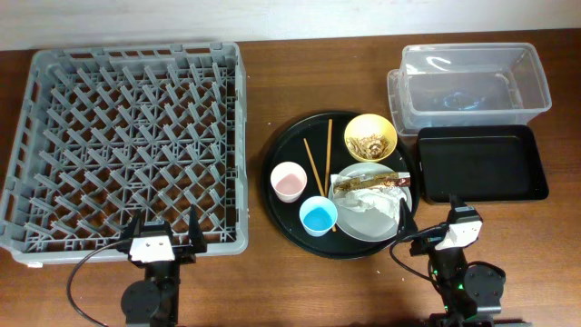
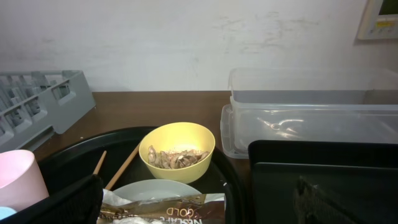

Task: Sort waste into correct bins and load items into the dishwasher rack

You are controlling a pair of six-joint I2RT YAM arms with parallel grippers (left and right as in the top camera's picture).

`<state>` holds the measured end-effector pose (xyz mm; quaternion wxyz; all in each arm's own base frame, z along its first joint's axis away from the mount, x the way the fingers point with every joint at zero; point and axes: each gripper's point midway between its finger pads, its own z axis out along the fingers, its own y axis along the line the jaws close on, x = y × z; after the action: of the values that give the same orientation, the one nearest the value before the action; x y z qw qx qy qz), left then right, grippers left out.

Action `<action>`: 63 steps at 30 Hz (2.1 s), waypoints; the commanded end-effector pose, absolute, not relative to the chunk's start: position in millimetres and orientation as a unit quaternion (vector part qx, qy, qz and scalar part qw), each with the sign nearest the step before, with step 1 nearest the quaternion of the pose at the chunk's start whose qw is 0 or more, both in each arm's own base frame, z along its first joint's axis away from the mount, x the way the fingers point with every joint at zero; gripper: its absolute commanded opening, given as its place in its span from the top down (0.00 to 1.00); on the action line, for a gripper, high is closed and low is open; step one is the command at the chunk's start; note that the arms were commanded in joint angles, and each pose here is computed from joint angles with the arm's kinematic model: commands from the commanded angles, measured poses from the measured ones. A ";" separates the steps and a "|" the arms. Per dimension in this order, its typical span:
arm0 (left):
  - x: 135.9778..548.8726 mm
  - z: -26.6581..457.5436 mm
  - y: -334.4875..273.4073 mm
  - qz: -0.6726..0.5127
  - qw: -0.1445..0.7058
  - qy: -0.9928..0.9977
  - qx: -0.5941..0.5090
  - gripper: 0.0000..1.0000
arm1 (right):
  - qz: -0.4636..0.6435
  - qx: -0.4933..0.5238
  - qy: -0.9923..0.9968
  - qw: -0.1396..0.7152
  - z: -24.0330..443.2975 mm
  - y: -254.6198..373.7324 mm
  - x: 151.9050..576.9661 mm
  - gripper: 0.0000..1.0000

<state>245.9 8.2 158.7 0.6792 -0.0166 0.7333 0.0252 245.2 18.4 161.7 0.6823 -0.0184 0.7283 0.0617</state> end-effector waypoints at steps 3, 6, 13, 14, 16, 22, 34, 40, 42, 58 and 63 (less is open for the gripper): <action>245.8 158.8 7.8 0.031 0.681 0.731 -0.011 0.01 | 0.070 -0.022 0.728 0.682 160.0 21.9 244.8 0.01; 245.8 158.8 7.8 0.031 0.681 0.731 -0.011 0.01 | 0.070 -0.022 0.728 0.682 160.0 21.9 244.8 0.02; 245.8 158.8 7.8 0.031 0.681 0.731 -0.011 0.01 | 0.070 -0.022 0.728 0.682 160.0 21.9 244.8 0.02; 245.8 158.8 7.8 0.031 0.681 0.731 -0.011 0.01 | 0.070 -0.022 0.728 0.682 160.0 21.9 244.8 0.01; 245.8 158.8 7.8 0.031 0.681 0.731 -0.011 0.01 | 0.070 -0.022 0.728 0.682 160.0 21.9 244.8 0.02; 245.8 158.7 7.8 0.031 0.681 0.731 -0.011 0.01 | 0.071 -0.023 0.728 0.682 160.0 22.0 244.8 0.02; 246.0 161.0 5.0 0.025 0.685 0.728 -0.006 0.01 | 0.071 -0.023 0.728 0.682 160.0 22.1 244.8 0.02; 230.7 231.0 -54.4 -0.092 0.754 0.639 0.122 0.01 | 0.089 -0.048 0.693 0.714 185.8 32.1 242.8 0.02; 222.7 255.0 -53.5 -0.090 0.752 0.641 0.122 0.01 | 0.085 -0.053 0.671 0.735 211.2 32.0 238.9 0.01; 198.3 343.8 -43.1 -0.047 0.796 0.591 0.118 0.01 | 0.031 -0.096 0.642 0.760 344.1 31.3 209.5 0.02; 204.5 366.9 -43.4 -0.048 0.787 0.604 0.118 0.01 | 0.039 -0.092 0.701 0.706 375.3 31.3 212.4 0.02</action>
<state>202.4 -45.2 348.8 0.7868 0.1180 0.6031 -0.0576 213.8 29.3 349.9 0.7162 -0.0883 0.6914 0.0350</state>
